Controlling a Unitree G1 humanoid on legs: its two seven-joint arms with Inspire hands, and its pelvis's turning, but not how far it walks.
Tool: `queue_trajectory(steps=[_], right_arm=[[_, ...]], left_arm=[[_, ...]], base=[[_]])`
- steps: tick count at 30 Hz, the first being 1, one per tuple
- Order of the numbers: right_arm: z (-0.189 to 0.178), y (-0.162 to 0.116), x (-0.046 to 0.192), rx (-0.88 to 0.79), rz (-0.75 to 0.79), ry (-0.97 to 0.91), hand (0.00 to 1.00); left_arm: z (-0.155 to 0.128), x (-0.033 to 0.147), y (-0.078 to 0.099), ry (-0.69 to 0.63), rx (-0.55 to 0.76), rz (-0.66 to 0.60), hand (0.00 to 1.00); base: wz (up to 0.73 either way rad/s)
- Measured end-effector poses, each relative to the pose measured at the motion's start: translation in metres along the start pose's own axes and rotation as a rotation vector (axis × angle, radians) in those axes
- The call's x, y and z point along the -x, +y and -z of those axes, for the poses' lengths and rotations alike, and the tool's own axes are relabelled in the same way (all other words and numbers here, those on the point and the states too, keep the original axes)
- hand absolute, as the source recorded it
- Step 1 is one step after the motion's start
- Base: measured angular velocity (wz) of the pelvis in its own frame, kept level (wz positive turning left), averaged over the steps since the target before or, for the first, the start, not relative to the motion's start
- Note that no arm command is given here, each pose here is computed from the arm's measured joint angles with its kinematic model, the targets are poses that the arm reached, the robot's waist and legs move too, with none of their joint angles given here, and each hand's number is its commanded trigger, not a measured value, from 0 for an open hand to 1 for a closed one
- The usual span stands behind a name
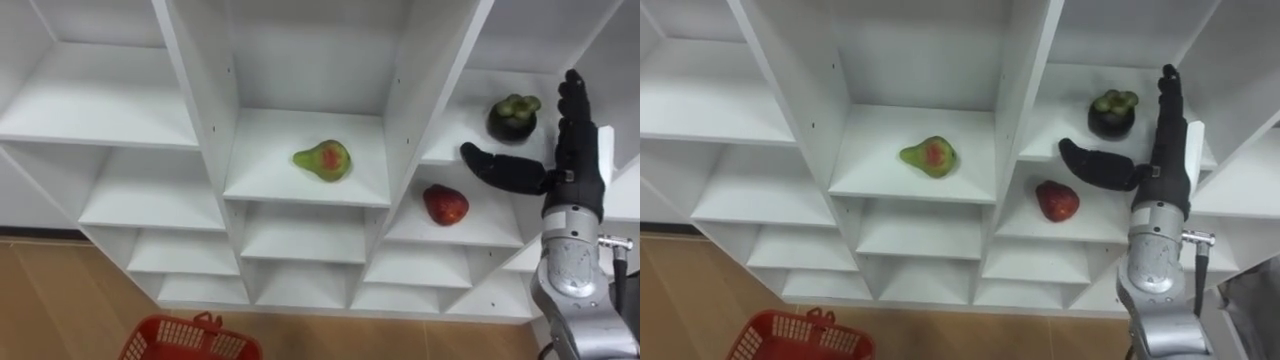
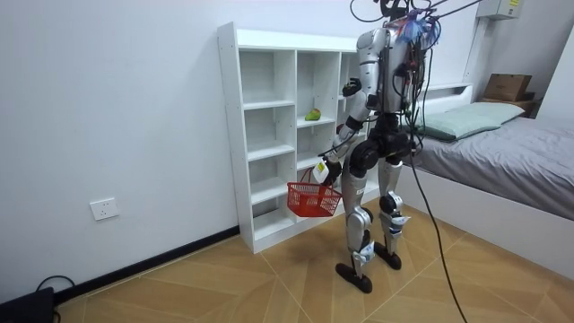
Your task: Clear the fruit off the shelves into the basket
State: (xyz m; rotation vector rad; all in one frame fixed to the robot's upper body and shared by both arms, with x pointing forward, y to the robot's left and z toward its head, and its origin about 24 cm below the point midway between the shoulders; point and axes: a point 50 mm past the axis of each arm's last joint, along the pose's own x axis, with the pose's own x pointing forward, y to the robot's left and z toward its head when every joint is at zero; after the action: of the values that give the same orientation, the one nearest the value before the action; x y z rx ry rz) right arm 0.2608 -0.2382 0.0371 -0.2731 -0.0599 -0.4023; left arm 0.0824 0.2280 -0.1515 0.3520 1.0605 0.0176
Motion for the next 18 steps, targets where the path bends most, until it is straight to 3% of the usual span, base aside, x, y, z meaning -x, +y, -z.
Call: queue_trajectory(steps=[18], right_arm=[[-0.015,0.008,-0.019,-0.019,-0.009,-0.025,0.00]], left_arm=[[0.002,0.000,0.002,0.012,-0.041,-0.007,1.00]], base=[[0.01]])
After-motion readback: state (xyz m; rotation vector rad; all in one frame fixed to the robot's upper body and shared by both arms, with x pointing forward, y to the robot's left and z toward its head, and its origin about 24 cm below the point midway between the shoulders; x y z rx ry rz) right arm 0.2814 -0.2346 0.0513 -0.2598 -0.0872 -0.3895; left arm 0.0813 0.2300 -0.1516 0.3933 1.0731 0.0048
